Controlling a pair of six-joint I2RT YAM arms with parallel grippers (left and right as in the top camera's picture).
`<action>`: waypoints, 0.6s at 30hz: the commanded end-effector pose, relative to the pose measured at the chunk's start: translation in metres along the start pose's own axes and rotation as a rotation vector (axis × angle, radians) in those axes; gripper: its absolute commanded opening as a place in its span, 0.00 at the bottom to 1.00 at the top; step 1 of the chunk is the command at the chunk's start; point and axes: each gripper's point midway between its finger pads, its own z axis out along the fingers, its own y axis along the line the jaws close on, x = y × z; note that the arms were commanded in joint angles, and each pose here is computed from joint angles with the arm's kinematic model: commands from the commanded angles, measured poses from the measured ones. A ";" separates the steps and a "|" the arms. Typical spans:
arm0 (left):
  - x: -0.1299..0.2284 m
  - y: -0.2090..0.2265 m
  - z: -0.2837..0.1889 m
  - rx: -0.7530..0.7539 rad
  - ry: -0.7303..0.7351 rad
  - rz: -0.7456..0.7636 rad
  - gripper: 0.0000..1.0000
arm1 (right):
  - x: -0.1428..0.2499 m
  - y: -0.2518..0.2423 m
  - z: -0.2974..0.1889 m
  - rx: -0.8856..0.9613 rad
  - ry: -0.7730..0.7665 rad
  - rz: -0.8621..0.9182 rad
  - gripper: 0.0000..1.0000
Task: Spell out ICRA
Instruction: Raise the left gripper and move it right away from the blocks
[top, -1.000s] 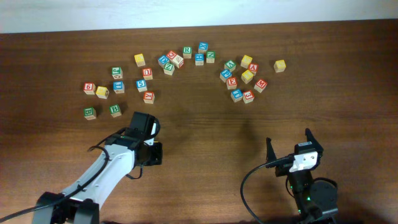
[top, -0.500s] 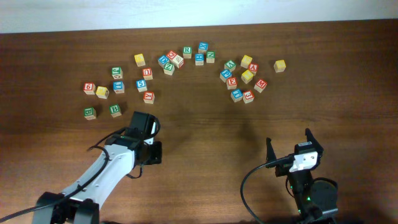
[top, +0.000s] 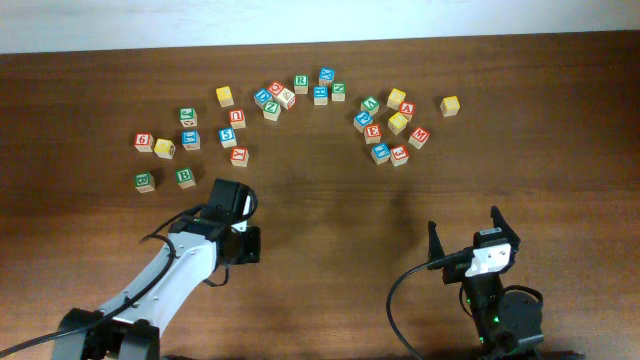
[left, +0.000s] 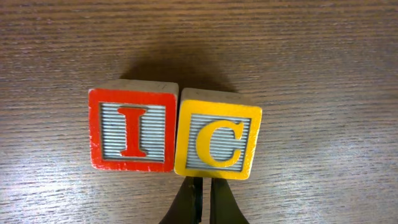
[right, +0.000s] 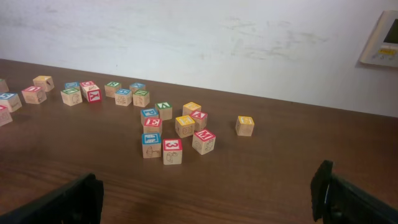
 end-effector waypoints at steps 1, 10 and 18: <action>0.008 -0.008 0.001 0.052 0.029 0.003 0.00 | 0.003 -0.002 0.000 0.008 0.006 0.012 0.98; 0.013 -0.018 -0.014 0.101 0.100 -0.002 0.00 | 0.003 -0.002 0.000 0.008 0.006 0.012 0.98; -0.016 -0.024 -0.050 0.105 0.078 0.000 0.00 | 0.003 -0.002 0.000 0.008 0.006 0.012 0.98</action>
